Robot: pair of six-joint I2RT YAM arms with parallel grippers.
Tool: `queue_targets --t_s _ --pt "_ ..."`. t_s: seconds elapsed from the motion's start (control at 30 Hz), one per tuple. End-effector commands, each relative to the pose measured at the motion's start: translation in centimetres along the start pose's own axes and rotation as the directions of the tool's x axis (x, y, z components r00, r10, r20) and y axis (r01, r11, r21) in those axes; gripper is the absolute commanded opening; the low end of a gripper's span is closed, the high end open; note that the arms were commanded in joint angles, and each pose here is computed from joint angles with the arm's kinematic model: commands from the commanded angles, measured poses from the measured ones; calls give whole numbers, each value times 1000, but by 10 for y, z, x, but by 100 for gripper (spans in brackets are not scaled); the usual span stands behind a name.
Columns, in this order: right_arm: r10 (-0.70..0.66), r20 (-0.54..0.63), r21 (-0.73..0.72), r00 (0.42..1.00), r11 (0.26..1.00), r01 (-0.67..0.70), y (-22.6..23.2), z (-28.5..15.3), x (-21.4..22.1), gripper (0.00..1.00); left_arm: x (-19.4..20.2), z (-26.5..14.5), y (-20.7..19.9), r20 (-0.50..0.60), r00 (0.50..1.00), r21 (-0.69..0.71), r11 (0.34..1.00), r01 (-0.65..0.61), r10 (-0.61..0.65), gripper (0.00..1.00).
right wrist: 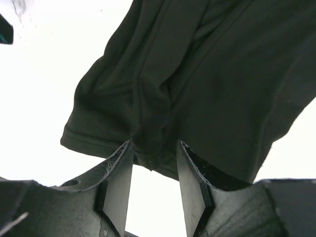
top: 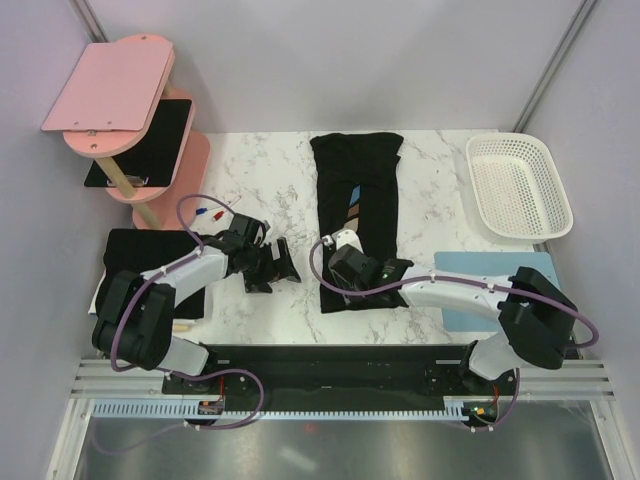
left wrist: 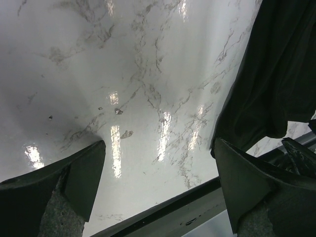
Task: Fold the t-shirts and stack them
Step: Grab the bottom of the folded rectangular tshirt with both arms
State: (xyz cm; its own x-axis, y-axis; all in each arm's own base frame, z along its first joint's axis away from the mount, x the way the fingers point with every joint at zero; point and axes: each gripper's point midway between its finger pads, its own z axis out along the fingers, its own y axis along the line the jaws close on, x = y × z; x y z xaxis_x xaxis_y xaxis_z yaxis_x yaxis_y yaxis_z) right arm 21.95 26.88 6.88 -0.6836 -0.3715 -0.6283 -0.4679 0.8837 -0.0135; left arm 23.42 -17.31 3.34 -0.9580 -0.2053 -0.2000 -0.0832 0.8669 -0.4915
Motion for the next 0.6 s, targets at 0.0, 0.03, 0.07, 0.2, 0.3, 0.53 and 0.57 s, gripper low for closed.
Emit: queue_targets --t_s 0.0,0.03,0.07,0.2,0.3,0.53,0.57 --pt "9 18 21 1000 1000 -10 11 3 -6 48 6 7 9 -16 1000 -8 1000 -4 4 98" --pt "6 16 18 1000 1000 -6 14 3 -6 48 6 8 9 -16 1000 -10 1000 -5 5 98" --pt "-5 9 19 1000 1000 5 17 5 -3 48 6 8 9 -17 1000 -10 1000 -3 3 98" --pt "-28 -3 54 1000 998 28 18 13 0 45 7 9 11 -23 1000 -15 1000 -7 7 98" --pt "-31 -11 89 999 996 32 15 18 2 30 7 9 12 -21 1000 -20 1000 -7 6 98" --pt "-23 30 110 999 994 19 14 1 -12 8 10 11 16 -28 1000 -34 999 -7 6 98" --pt "-16 33 100 999 995 13 15 -1 -13 8 10 12 17 -30 1000 -37 999 -6 5 97"
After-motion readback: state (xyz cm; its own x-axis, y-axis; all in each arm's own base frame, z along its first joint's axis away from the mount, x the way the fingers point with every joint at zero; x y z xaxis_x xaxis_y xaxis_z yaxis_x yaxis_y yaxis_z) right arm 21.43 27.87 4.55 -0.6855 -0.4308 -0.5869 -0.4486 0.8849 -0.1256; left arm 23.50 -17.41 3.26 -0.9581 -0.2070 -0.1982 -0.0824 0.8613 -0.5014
